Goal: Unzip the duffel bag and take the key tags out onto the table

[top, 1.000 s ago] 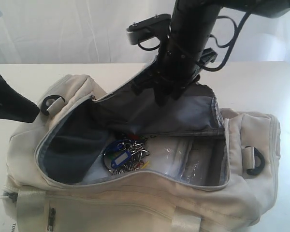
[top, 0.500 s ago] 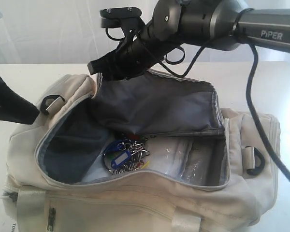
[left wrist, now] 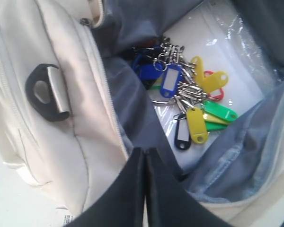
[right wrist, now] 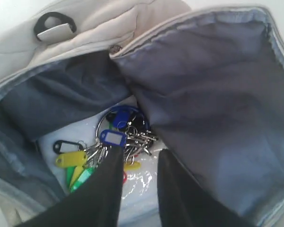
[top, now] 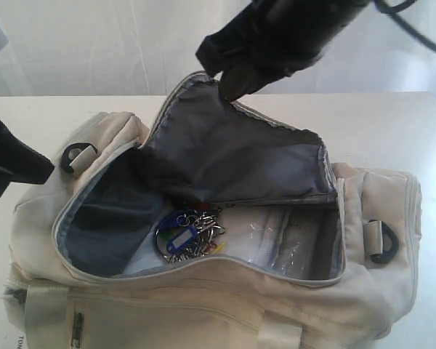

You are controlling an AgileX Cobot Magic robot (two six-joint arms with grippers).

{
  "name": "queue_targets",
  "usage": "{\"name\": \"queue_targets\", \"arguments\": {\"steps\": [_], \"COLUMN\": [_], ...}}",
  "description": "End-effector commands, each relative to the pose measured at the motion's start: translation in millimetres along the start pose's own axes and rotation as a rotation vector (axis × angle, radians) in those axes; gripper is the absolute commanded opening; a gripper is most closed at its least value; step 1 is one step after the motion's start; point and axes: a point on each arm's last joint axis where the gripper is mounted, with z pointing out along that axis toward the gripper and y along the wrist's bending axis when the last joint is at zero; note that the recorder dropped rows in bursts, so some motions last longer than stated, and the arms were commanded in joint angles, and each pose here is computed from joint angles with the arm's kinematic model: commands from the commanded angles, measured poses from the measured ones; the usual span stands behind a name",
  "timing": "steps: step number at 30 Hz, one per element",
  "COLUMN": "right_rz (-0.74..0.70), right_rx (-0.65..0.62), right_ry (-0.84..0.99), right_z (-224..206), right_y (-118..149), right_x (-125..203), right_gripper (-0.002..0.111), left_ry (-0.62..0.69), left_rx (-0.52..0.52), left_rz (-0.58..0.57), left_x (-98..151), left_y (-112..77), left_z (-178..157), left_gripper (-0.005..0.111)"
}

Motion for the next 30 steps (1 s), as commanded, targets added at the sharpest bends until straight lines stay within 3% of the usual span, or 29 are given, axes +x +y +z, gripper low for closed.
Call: {"name": "queue_targets", "arguments": {"steps": [1,5,8,12,16,19,24,27,30], "right_rz": [-0.008,-0.014,-0.026,-0.052,-0.056,-0.014,-0.008,-0.009,-0.009], "right_rx": [0.033,0.053,0.093,0.151,0.173,0.169,0.165,0.166,0.165], "right_ry": [-0.029,-0.035,-0.035,-0.051,-0.076,-0.081,-0.098,-0.110,-0.108], "right_z": [-31,-42,-34,-20,-1,2,-3,-6,-6], "right_y": [5,9,6,0,-4,-4,-3,-2,-2], "right_x": [32,66,90,112,126,129,129,129,129], "right_gripper": [0.018,0.015,0.013,0.013,0.013,0.013,0.013,0.013,0.013], "left_ry": [-0.036,-0.063,-0.008,0.103,0.169,0.191,0.162,0.143,0.147], "left_rx": [-0.020,-0.025,0.017,0.095,0.211,0.203,0.137,0.118,0.118], "left_rz": [-0.013,0.014,0.030,-0.024,-0.158,-0.207,-0.247,-0.251,-0.256], "left_x": [1,-15,-33,-52,-57,-52,-48,-50,-49], "left_y": [1.8,2.2,5.3,29.6,62.8,80.8,94.4,96.7,99.1], "left_z": [3,-10,-17,-10,4,13,20,21,24], "left_gripper": [0.000,0.000,0.000,0.000,0.000,0.000,0.000,0.013,0.046]}}
